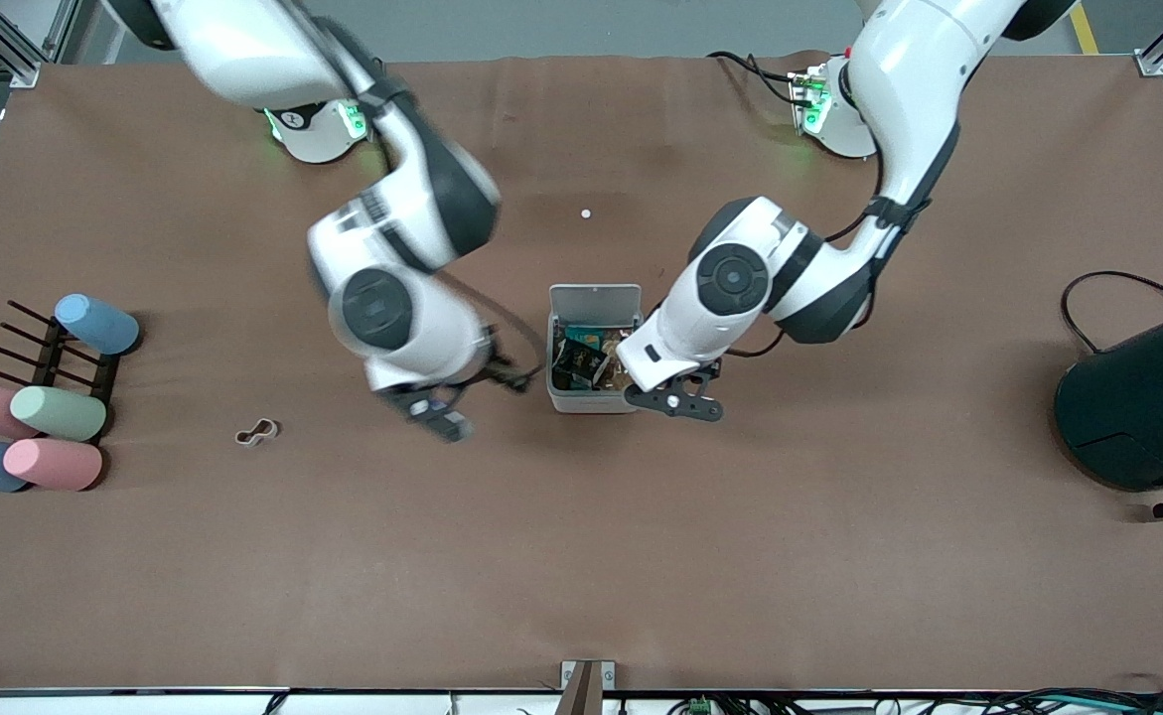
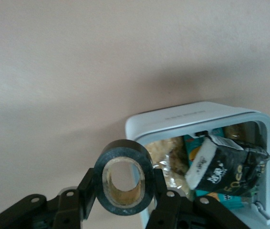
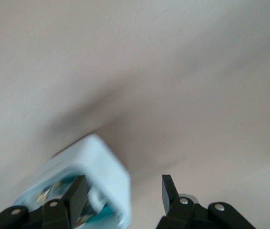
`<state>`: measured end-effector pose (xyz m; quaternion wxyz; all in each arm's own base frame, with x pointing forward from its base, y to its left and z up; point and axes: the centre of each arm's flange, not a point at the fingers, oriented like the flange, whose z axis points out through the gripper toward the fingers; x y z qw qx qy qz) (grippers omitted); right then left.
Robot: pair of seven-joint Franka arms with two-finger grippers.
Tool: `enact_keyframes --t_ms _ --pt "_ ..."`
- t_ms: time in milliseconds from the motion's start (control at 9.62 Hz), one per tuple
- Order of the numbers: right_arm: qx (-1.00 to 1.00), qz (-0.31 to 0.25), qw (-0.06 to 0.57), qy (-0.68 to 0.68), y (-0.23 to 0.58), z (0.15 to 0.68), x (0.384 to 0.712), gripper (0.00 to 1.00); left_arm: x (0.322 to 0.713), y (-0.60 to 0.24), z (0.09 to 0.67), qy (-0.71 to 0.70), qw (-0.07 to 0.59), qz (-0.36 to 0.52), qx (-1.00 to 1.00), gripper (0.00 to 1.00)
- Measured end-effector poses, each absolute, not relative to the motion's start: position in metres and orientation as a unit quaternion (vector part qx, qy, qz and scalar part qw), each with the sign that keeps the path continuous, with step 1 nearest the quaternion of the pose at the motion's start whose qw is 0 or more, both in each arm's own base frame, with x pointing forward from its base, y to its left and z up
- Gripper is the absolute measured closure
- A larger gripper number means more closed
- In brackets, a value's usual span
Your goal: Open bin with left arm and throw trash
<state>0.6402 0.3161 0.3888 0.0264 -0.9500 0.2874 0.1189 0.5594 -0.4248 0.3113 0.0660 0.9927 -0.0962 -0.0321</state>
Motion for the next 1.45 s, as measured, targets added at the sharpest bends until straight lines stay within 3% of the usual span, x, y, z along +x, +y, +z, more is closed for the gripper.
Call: enact_keyframes --t_ms 208,416,623,727,1039,1455 --pt "-0.95 0.128 0.018 0.283 0.197 0.363 0.663 0.26 0.554 -0.437 0.303 -0.094 0.067 -0.038 0.993 0.48" --pt "-0.954 0.117 0.009 0.276 0.115 0.313 0.66 0.24 0.552 -0.445 0.306 -0.09 0.069 -0.035 0.993 0.48" --pt "-0.953 0.113 -0.002 0.283 0.073 0.259 0.642 0.17 0.546 -0.452 0.304 -0.09 0.067 -0.037 0.993 0.48" --pt "-0.949 0.104 0.001 0.297 0.052 0.244 0.637 0.05 0.546 -0.453 0.303 -0.093 0.063 -0.034 0.993 0.48" --pt "-0.929 0.052 0.008 0.366 -0.007 0.23 0.638 0.01 0.549 -0.449 0.302 -0.094 0.056 -0.029 0.994 0.48" --pt "-0.901 0.059 -0.002 0.429 -0.018 0.188 0.621 0.01 0.548 -0.449 0.302 -0.088 0.055 -0.03 0.994 0.5"
